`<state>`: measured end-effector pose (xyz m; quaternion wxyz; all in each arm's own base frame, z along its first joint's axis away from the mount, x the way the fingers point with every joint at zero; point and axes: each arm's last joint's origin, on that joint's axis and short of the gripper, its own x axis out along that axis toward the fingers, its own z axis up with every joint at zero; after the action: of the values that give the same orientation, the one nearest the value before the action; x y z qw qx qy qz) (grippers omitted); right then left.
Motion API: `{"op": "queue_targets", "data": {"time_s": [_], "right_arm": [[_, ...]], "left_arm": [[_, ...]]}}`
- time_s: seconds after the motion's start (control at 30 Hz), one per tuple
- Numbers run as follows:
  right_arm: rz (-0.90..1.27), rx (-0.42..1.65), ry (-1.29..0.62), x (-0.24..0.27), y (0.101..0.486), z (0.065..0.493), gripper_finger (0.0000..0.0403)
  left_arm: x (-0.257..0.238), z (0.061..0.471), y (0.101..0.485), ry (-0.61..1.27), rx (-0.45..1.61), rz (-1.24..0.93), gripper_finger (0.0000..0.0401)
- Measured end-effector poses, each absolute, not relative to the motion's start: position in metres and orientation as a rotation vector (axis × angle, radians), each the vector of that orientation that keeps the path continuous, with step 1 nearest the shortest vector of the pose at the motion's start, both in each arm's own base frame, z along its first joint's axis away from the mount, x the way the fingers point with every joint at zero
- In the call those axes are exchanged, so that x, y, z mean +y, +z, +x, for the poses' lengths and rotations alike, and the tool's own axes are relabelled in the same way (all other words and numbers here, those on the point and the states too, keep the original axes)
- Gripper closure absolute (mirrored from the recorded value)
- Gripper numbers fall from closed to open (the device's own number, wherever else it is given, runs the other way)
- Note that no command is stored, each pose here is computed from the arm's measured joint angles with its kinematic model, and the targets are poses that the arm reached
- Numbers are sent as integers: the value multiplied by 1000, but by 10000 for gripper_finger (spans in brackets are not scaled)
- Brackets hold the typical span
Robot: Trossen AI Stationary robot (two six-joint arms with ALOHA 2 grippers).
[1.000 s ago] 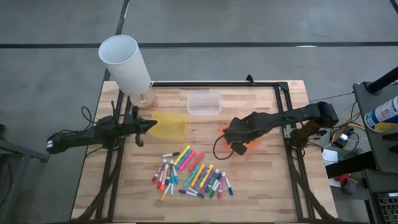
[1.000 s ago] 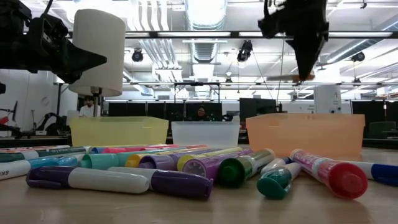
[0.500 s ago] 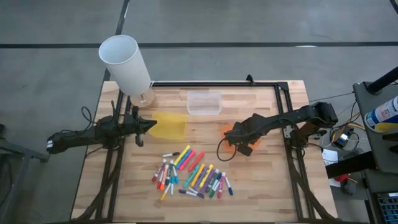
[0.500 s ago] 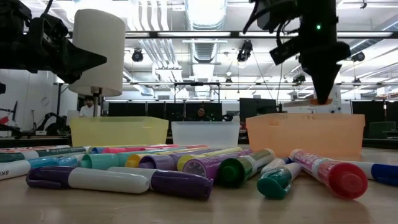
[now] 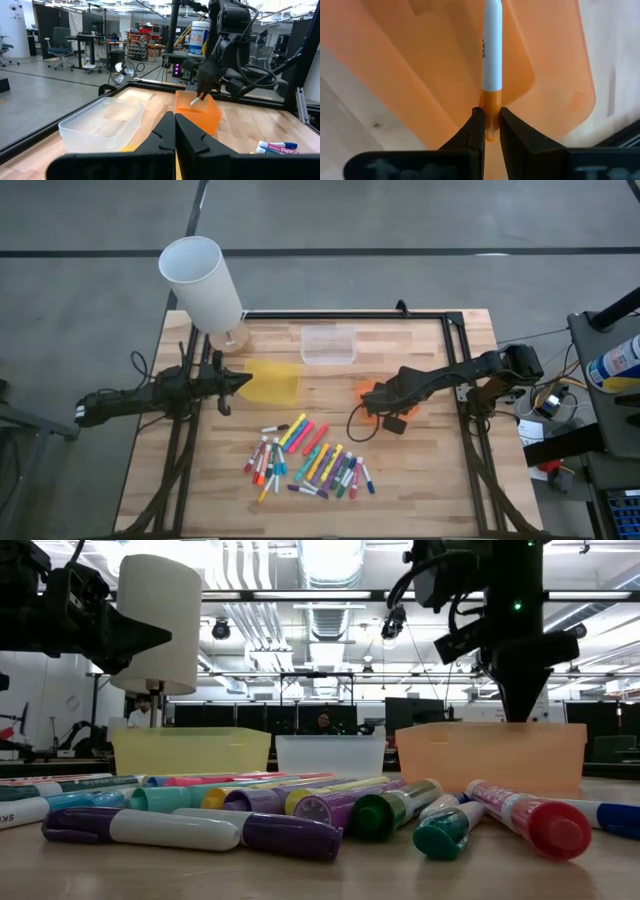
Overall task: Pick & Place Markers
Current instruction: Put the small orange highlighter pen into the orange bin, then put the bottom small blue highlighter pen into the orange bin
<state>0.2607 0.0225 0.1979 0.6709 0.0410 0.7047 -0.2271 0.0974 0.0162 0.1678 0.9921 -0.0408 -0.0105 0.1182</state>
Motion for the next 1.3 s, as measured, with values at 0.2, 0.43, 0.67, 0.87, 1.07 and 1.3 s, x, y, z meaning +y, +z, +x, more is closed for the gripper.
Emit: {"op": "queue_targets", "data": {"time_s": [0.2,0.43,0.67,0.87,1.07,1.3], "right_arm": [[103,1578,-520,19,195,262,365],[99,1559,-530,18,196,263,349],[106,1534,-526,19,197,266,345],[100,1517,-534,19,199,268,323],[103,1510,-538,19,200,268,299],[295,1493,-514,23,208,274,291]], "left_arm": [[16,97,168,237,-21,-82,401],[16,97,168,236,-21,-82,401],[16,97,168,237,-21,-82,401],[16,97,168,237,-21,-82,401],[16,97,168,237,-21,-82,401],[16,97,168,237,-21,-82,401]]}}
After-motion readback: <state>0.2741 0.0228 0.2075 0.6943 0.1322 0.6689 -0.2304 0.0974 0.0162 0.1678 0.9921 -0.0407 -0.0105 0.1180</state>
